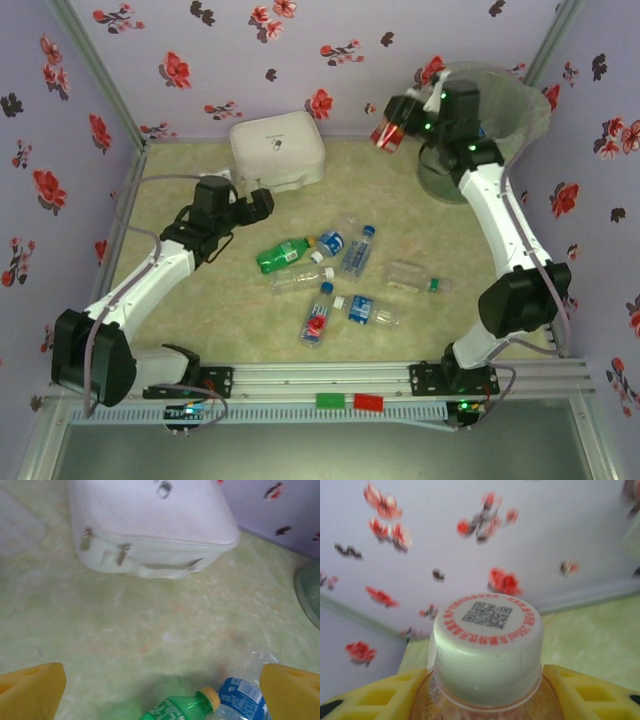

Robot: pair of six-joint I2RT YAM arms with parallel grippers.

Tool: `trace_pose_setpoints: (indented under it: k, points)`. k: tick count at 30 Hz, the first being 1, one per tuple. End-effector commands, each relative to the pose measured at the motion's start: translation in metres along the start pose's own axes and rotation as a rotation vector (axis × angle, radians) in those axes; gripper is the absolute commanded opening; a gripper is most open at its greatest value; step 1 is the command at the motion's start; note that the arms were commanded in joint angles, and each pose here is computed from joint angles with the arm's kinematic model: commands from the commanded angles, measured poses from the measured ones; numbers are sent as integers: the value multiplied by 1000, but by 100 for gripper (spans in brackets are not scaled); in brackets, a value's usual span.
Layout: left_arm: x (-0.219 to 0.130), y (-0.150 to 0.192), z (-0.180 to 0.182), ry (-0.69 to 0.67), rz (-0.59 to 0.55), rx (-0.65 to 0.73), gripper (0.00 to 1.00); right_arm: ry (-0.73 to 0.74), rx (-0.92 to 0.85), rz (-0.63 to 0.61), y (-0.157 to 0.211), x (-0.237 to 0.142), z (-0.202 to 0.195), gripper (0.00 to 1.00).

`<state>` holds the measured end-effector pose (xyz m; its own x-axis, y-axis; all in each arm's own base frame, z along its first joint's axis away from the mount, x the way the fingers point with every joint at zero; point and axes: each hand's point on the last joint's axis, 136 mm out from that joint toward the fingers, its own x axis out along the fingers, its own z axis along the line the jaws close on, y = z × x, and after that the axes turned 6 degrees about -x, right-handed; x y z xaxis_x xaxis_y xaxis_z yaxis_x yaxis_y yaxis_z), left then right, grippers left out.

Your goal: Put the plastic bottles in the bin

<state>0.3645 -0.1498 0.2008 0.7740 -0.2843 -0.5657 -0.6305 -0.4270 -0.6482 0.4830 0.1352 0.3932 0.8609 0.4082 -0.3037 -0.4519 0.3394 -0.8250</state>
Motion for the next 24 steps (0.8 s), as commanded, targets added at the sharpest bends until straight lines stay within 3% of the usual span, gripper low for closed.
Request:
trace_pose_setpoints:
  k: [1,9,14,18,21,24]
  points:
    - [4,3,-3,31,9,-94,100,202,-77,-56,-34,-10,-43,40]
    - [10,27,6,8,109,-62,100,480,-17,-261,-98,-16,-127,40]
    - [16,47,4,51,182,-92,100,573,45,-320,-108,-9,-172,40]
    - [19,58,5,55,223,-99,100,591,85,-292,-105,5,-197,41]
    - [18,59,5,54,225,-93,100,592,94,-252,-100,17,-207,51]
    - [18,57,4,52,230,-72,100,593,84,-232,-97,22,-210,69]
